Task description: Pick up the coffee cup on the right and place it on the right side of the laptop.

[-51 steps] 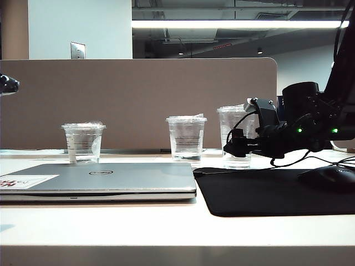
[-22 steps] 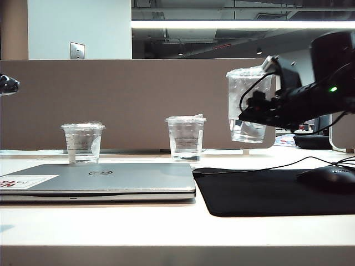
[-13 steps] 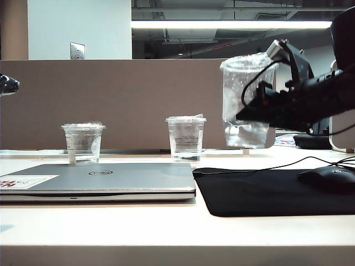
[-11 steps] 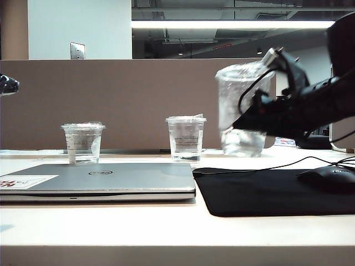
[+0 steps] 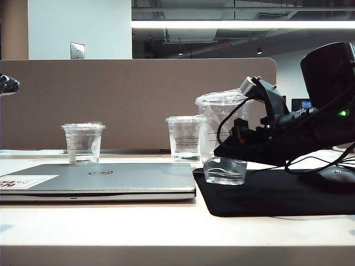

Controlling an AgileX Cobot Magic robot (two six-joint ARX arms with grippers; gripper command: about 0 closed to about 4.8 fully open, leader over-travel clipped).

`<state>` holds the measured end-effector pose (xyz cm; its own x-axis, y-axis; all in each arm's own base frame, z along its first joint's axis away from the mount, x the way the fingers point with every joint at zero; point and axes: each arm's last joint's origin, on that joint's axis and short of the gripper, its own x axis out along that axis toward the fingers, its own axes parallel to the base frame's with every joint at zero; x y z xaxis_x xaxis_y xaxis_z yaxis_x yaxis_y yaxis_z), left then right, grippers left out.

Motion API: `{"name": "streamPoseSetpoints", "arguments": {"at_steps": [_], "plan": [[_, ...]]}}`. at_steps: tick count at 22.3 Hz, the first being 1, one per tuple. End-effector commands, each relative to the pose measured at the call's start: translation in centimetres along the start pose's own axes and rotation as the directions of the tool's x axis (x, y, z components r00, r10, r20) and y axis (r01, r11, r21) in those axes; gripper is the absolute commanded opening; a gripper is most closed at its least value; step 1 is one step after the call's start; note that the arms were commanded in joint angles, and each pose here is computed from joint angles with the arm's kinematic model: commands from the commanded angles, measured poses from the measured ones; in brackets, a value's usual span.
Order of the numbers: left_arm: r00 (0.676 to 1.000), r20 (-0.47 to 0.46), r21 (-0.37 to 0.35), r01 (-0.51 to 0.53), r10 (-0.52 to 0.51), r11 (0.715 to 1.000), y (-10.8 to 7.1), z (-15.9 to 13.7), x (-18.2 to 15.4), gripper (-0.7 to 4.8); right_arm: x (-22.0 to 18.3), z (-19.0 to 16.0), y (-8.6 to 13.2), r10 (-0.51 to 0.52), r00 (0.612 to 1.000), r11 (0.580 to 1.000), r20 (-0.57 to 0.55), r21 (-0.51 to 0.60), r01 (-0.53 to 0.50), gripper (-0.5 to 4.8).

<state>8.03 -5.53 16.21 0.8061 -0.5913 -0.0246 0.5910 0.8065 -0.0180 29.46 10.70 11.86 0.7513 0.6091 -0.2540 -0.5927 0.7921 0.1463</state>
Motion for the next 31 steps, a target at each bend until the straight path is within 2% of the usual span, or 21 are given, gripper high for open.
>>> {"name": "streamPoseSetpoints", "arguments": {"at_steps": [1,2,3,4,6,10,22,26,28,30,31], "plan": [[1.000,0.009,0.002,0.002,-0.002,1.000,0.0,0.2,0.0,-0.05,0.2,0.3,0.0,0.004,0.999,1.000,0.041,-0.019,-0.003,2.79],[1.000,0.009,0.002,0.002,-0.002,1.000,0.0,0.2,0.0,-0.05,0.2,0.3,0.0,-0.004,0.999,1.000,0.038,-0.017,0.005,2.93],[1.000,0.009,0.002,0.002,-0.002,1.000,0.0,0.2,0.0,-0.05,0.2,0.2,0.0,-0.009,0.999,1.000,0.038,-0.017,0.010,3.49],[1.000,0.009,0.002,0.002,-0.002,1.000,0.0,0.2,0.0,-0.05,0.2,0.2,0.0,-0.009,0.999,1.000,0.040,-0.017,0.009,3.70],[1.000,0.009,0.002,0.002,-0.002,1.000,0.0,0.2,0.0,-0.05,0.2,0.2,0.0,-0.009,0.999,1.000,0.038,-0.016,0.009,3.71],[1.000,0.009,0.002,0.002,-0.002,1.000,0.0,0.2,0.0,-0.05,-0.2,0.1,0.1,-0.005,0.999,1.000,0.033,0.027,0.004,4.24],[1.000,0.009,0.002,-0.001,0.001,1.000,0.0,0.2,0.0,-0.05,-7.2,-0.5,2.7,0.013,0.998,0.998,0.057,0.063,-0.016,4.32],[0.998,0.011,0.001,-0.065,0.065,0.998,0.6,0.2,-0.1,-0.05,-10.2,-1.2,3.8,0.023,0.996,0.986,0.085,0.160,-0.037,4.32],[0.990,0.012,-0.001,-0.140,0.140,0.990,1.4,0.2,-0.2,-0.05,-11.5,-1.2,4.3,0.045,0.992,0.986,0.119,0.155,-0.063,4.13],[0.969,0.014,-0.004,-0.248,0.248,0.969,2.4,0.2,-0.4,-0.05,-12.5,-1.0,4.7,0.059,0.985,0.986,0.162,0.141,-0.083,2.71],[0.960,0.014,-0.005,-0.279,0.279,0.960,2.7,0.2,-0.5,-0.05,-12.9,-0.8,4.9,0.062,0.981,0.988,0.183,0.132,-0.087,2.23]]}}
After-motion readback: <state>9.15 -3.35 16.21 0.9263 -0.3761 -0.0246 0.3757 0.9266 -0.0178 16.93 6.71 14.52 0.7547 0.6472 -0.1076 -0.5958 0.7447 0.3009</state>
